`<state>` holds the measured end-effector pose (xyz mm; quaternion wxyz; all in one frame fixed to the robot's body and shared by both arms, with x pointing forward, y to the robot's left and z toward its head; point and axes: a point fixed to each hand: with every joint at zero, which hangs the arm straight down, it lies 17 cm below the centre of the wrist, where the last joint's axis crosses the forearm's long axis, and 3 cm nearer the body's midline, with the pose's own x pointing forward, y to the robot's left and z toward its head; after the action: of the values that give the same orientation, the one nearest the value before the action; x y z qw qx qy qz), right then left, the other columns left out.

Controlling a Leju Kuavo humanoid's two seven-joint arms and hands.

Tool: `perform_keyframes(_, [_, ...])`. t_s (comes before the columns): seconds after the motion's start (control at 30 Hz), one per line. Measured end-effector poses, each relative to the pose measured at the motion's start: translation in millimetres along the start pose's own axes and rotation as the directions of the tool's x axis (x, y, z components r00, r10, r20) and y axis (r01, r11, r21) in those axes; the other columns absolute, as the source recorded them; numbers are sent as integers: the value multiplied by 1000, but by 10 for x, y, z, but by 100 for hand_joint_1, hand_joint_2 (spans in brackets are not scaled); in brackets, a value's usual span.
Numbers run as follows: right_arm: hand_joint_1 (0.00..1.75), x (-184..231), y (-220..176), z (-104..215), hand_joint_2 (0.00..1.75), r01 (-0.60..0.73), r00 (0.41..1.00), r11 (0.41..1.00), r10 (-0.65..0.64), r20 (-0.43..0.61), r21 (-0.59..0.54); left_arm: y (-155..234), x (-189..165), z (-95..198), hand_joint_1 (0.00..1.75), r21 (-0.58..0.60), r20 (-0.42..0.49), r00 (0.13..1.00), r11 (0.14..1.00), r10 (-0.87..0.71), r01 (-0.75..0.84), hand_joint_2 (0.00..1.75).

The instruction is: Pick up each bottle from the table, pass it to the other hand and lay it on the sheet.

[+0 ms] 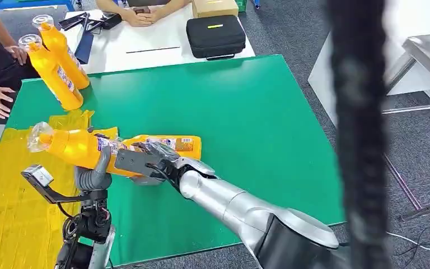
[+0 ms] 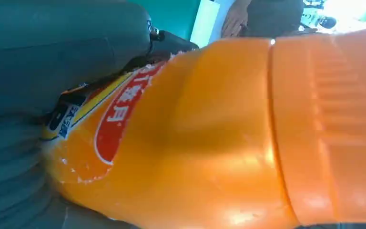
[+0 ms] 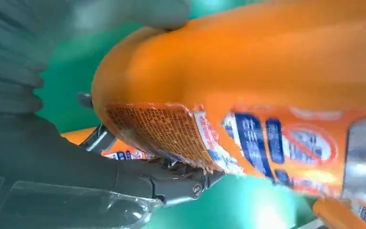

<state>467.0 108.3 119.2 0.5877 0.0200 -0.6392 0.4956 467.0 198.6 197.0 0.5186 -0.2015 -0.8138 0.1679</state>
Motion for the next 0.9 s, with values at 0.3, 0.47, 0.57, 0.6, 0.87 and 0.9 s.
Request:
perform_keyframes(0.3, [0,-37,-313,2,0,12,997,998,-8,80,-55,544,575,-136,175,305,138,681,685,-720,662,175])
perform_keyframes(0.47, [0,-137,-724,21,0,32,995,992,-21,92,-120,591,756,-264,175,342,188,154,212,-970,915,175])
perform_keyframes(0.57, [0,-201,-888,45,0,57,994,987,-43,96,-147,661,699,-327,175,301,217,-139,-69,-966,951,175])
perform_keyframes(0.6, [0,-225,-938,55,0,66,994,986,-52,97,-155,722,668,-353,175,282,213,-229,-165,-950,945,175])
perform_keyframes(0.87, [0,-285,-1163,95,0,115,989,976,-96,109,-187,1555,500,-395,175,126,-53,-422,-425,-905,896,175])
perform_keyframes(0.9, [0,-273,-1158,94,0,113,989,977,-94,112,-180,1694,424,-398,175,86,-114,-427,-437,-897,895,175])
